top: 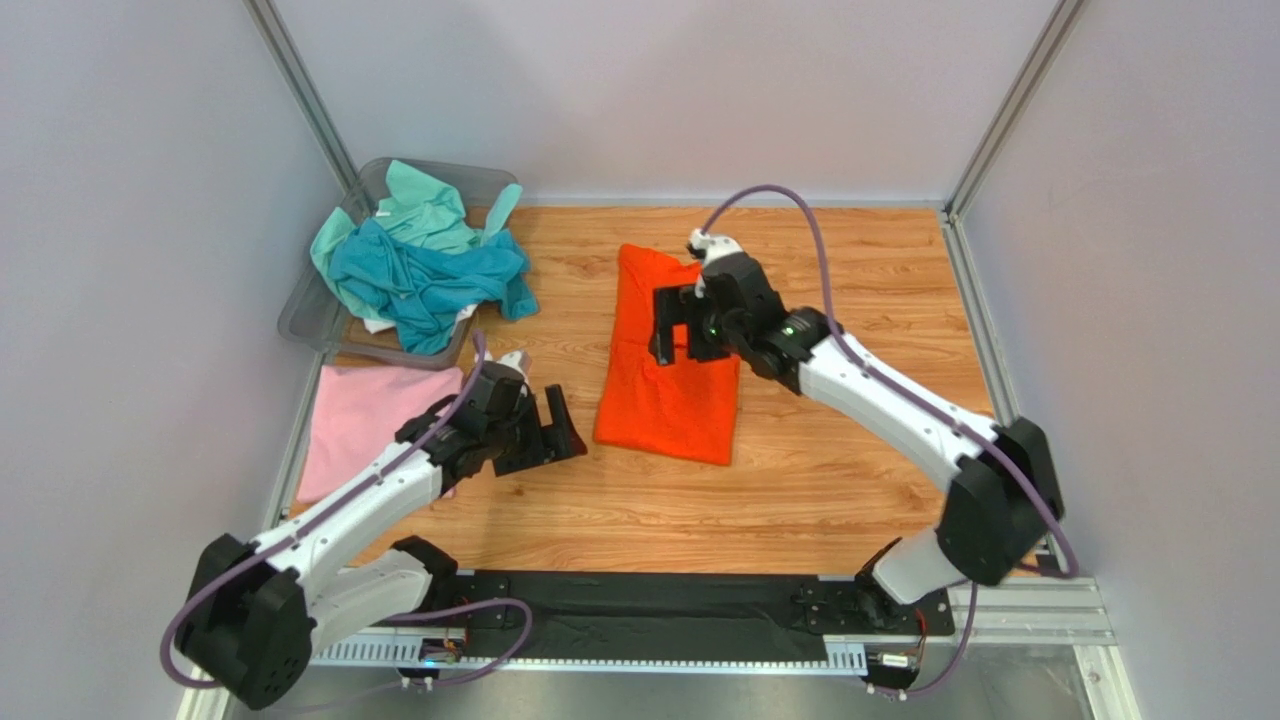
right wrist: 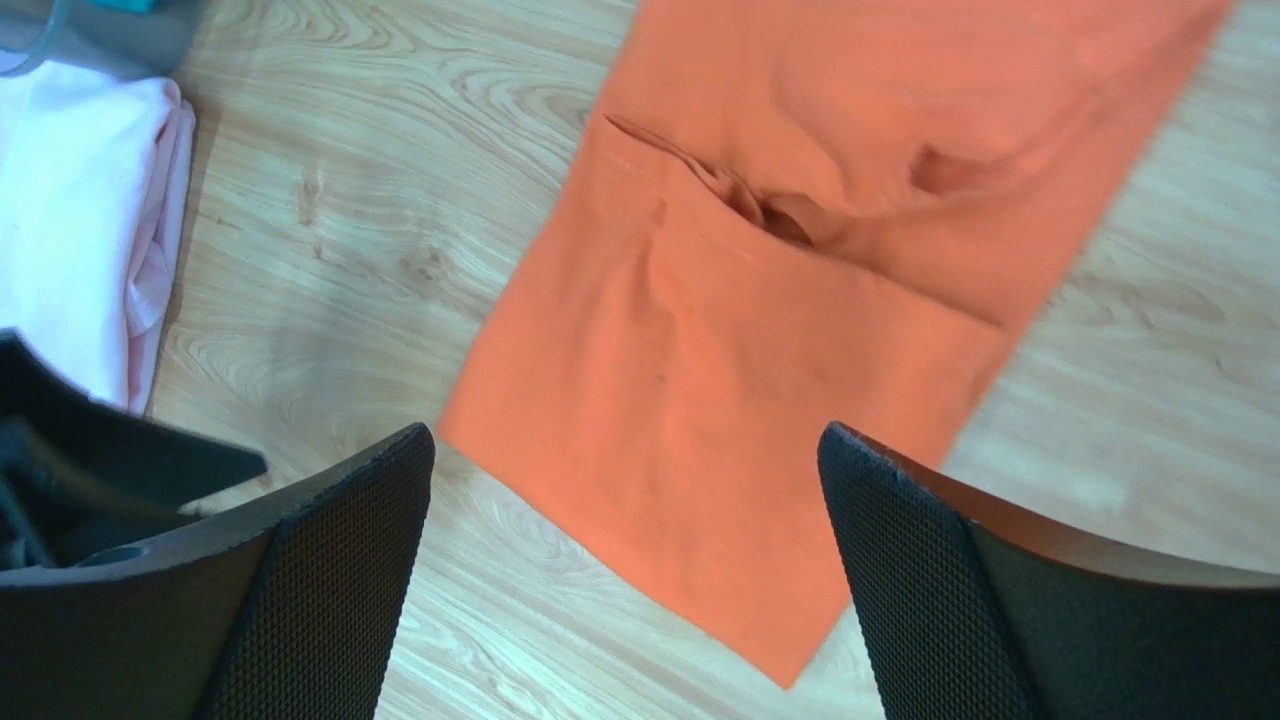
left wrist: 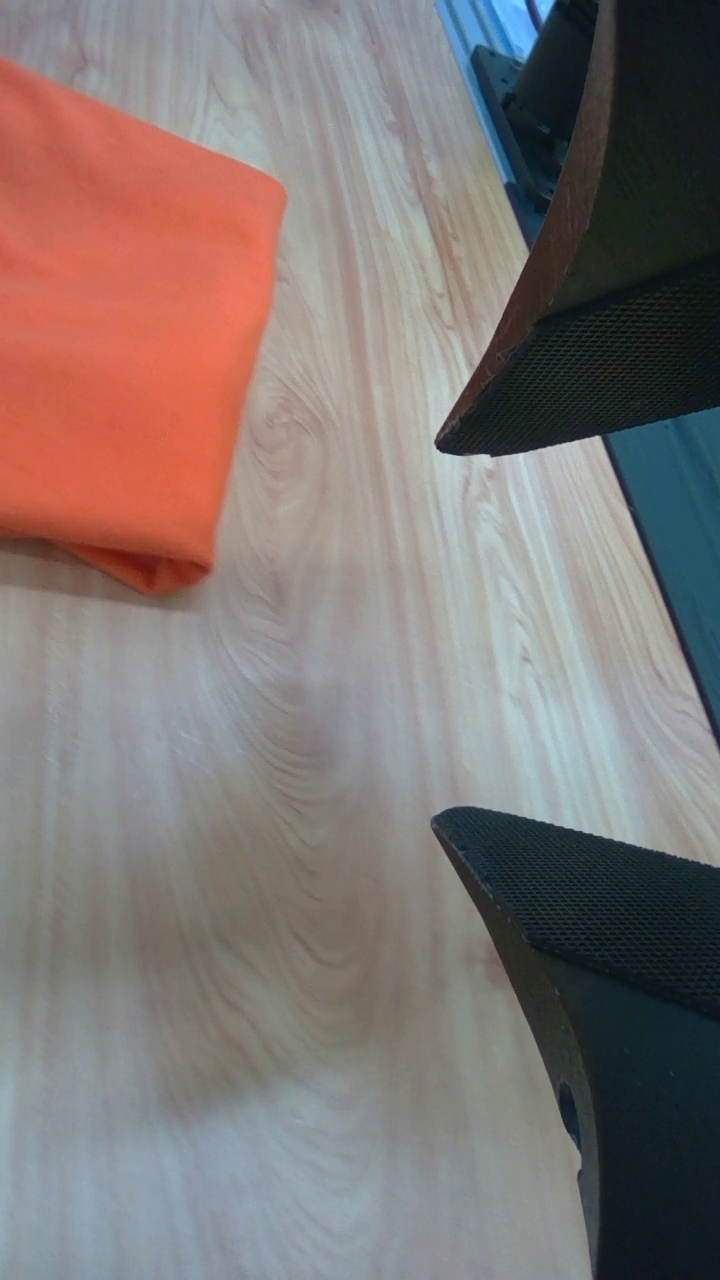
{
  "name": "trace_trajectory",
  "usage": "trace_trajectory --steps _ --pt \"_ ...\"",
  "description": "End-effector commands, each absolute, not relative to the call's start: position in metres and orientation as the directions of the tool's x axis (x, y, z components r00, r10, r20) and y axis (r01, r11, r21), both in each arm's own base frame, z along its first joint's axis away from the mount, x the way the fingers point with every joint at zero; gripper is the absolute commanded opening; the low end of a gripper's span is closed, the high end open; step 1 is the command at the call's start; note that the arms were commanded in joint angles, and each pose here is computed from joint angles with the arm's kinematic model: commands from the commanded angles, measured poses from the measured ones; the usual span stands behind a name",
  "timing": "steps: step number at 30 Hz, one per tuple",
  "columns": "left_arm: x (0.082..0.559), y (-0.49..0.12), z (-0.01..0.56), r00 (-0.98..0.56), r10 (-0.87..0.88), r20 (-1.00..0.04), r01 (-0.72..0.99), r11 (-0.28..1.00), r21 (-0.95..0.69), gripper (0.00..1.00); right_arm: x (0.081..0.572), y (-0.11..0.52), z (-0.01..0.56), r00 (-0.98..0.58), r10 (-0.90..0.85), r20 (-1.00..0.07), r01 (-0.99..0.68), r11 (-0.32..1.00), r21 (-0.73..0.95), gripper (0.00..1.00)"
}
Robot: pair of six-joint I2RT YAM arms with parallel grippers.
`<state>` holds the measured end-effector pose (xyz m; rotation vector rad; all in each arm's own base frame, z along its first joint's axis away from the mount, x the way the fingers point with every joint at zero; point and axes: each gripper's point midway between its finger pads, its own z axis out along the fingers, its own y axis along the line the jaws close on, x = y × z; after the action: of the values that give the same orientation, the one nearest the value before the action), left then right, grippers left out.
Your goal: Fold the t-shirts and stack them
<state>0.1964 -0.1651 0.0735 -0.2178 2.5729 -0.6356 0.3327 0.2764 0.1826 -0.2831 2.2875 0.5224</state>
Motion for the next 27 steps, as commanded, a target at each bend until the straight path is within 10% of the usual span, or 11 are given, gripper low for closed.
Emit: trace_trajectory --steps 1,14,27 --pt "0.231 -0.191 0.090 -0.851 -0.247 -0.463 0.043 0.847 -0.529 0.89 0.311 0.240 0.169 -0.694 0.046 -0.719 -0.233 0.930 0.285 1.00" --pt "0.261 -0.227 0.050 -0.930 -0.142 -0.339 0.056 0.856 -0.514 0.46 0.252 0.180 0.122 -0.747 0.062 -0.662 -0.137 0.960 0.244 1.00" --pt "0.253 -0.224 0.017 -0.953 -0.131 -0.272 0.020 0.873 -0.488 0.30 0.241 0.182 0.095 -0.806 0.033 -0.591 -0.138 0.960 0.243 1.00"
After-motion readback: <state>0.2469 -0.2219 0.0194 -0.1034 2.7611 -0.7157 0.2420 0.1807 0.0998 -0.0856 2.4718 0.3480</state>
